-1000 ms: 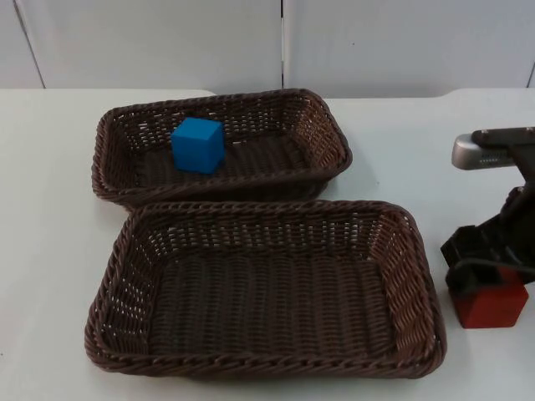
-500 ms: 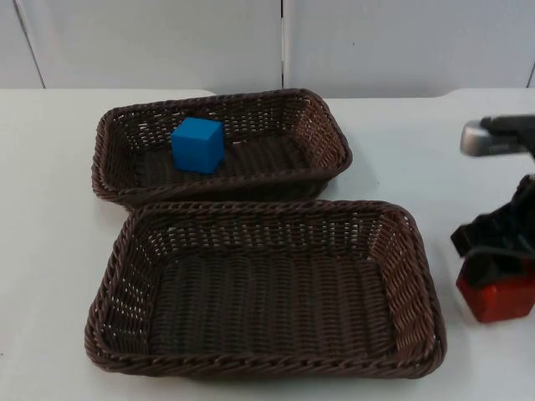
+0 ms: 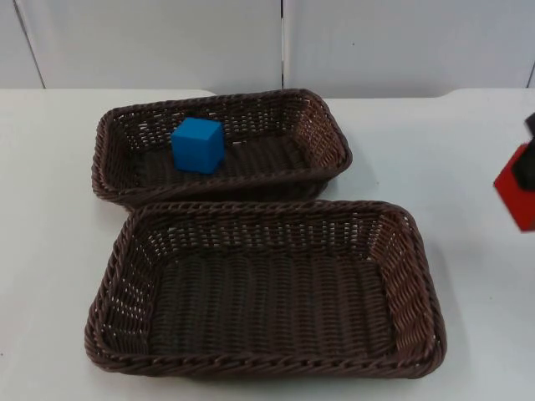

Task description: Pick up one cube with the left hand and place it into the upper basket. Pick up one cube with the right hand and place it into the lower basket.

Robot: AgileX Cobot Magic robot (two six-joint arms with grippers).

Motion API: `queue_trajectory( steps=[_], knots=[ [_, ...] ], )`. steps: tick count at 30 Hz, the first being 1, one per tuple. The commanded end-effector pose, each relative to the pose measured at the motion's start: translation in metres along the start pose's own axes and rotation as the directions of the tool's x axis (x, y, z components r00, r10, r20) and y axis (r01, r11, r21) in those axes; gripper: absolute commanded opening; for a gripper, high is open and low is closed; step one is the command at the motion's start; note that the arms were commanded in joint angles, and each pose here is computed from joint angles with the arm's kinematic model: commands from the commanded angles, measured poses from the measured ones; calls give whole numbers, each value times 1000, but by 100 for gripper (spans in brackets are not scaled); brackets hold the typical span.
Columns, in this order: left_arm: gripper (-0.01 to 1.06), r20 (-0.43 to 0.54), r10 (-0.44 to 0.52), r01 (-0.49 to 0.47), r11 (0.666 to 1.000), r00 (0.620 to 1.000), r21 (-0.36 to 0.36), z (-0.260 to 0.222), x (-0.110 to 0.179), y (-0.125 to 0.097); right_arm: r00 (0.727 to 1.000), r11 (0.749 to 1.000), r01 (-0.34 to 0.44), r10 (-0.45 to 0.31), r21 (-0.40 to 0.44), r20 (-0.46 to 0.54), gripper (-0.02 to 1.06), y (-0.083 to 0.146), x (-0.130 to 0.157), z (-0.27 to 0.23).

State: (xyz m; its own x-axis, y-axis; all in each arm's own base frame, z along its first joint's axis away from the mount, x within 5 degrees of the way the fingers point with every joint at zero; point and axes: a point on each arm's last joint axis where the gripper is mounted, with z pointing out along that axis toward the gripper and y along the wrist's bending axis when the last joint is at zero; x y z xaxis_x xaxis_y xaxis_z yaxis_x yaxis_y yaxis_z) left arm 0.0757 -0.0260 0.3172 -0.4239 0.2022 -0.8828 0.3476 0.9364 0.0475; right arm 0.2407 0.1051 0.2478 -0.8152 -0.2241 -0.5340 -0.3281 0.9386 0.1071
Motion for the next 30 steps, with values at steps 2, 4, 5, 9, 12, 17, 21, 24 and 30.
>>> queue_trajectory(
  steps=[2, 4, 5, 9, 12, 17, 21, 24, 30],
  knots=[
    [105, 6, -1, 1, 1000, 1000, 3, 0, 0, 0, 999, 1000, 14, -14, -6, 42, 0, 2, 2, -22],
    [105, 6, 0, 0, 1000, 1000, 2, 0, 0, 0, 997, 1000, 18, -17, -10, 80, 0, 3, 3, -37],
    [105, 5, 2, -2, 1000, 1000, 0, 0, 0, 0, 994, 1000, 20, -18, -13, 105, 0, 3, 4, -45],
    [105, 5, 5, -5, 1000, 1000, -3, 0, 0, 0, 990, 1000, 22, -20, -16, 138, 0, 4, 4, -55],
    [105, 5, 5, -5, 1000, 1000, -3, 0, 0, 0, 990, 1000, 23, -21, -16, 143, 0, 4, 4, -56],
    [105, 3, 13, -13, 1000, 1000, -9, 0, 1, 1, 990, 1000, 23, -21, -16, 143, 0, 4, 4, -56],
    [105, 3, 13, -13, 1000, 1000, -9, 0, 1, 1, 988, 1000, 23, -21, -16, 150, 0, 4, 4, -56],
    [105, 3, 13, -13, 1000, 1000, -9, 0, 1, 1, 987, 999, 52, -49, -14, 155, 0, 4, 3, -56],
    [105, 5, 13, -12, 1000, 1000, -9, 0, 0, 1, 985, 993, 116, -111, -27, 131, 0, 6, 6, -56]
  ],
)
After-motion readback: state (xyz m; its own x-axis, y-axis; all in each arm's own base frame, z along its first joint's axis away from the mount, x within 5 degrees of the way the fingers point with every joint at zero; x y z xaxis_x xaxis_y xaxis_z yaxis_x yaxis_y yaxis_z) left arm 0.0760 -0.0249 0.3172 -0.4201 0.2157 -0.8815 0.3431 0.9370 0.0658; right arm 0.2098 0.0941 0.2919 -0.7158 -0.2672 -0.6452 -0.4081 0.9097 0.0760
